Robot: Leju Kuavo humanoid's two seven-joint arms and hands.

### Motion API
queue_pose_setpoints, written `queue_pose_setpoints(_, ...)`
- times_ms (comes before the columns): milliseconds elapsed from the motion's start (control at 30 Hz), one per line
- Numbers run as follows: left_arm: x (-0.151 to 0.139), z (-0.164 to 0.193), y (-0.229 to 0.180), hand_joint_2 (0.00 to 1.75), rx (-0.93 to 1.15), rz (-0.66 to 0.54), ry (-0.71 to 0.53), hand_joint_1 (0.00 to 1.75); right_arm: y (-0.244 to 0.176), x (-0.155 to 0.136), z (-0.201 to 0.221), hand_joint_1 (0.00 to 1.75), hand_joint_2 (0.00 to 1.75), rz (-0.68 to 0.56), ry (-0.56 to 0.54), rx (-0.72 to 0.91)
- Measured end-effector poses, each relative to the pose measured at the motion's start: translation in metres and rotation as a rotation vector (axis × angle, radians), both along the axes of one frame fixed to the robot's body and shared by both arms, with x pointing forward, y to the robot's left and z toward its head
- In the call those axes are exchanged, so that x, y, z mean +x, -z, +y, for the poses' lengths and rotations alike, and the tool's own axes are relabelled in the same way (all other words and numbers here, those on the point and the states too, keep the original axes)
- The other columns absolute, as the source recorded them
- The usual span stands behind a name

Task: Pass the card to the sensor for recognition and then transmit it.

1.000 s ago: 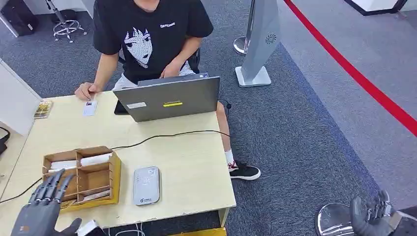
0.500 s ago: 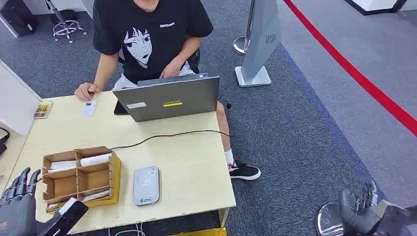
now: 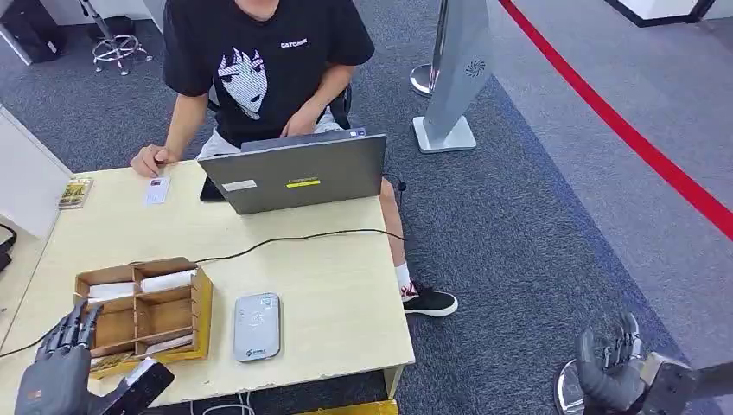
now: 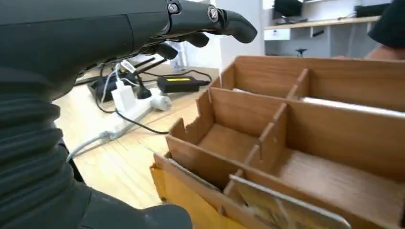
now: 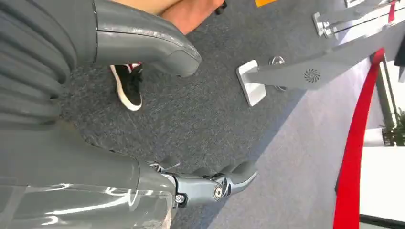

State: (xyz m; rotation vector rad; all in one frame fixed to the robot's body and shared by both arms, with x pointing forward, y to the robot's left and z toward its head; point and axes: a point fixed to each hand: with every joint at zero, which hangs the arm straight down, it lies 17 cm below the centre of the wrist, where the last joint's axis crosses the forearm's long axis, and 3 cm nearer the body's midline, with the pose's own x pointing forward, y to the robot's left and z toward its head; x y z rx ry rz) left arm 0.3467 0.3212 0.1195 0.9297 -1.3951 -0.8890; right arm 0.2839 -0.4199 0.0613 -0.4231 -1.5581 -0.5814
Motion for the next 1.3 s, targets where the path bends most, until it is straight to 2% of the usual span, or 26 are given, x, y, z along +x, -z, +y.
queue_pose_setpoints(267, -0.003, -0.025, 0.013, 1.75, 0.005, 0.033, 0.084, 0.00, -0.001, 0.000, 0.000, 0.00, 1.75, -0.005, 0.000, -0.003)
queue_pose_setpoints(433, -0.004, -0.033, 0.016, 1.75, 0.008, 0.041, 0.099, 0.00, -0.002, 0.000, 0.000, 0.00, 1.75, -0.007, -0.001, -0.005)
queue_pose_setpoints(633, -0.006, -0.061, 0.022, 1.75, 0.035, 0.069, 0.117, 0.00, -0.001, -0.001, 0.000, 0.00, 1.75, -0.013, -0.008, -0.008)
queue_pose_setpoints(933, 0.007, -0.047, 0.020, 1.75, 0.106, 0.063, 0.180, 0.00, 0.000, 0.000, 0.003, 0.00, 1.75, -0.018, -0.023, -0.005)
queue_pose_setpoints(1300, 0.008, -0.037, 0.021, 1.75, 0.144, 0.070, 0.192, 0.00, 0.003, -0.001, 0.003, 0.00, 1.75, -0.015, -0.019, -0.004)
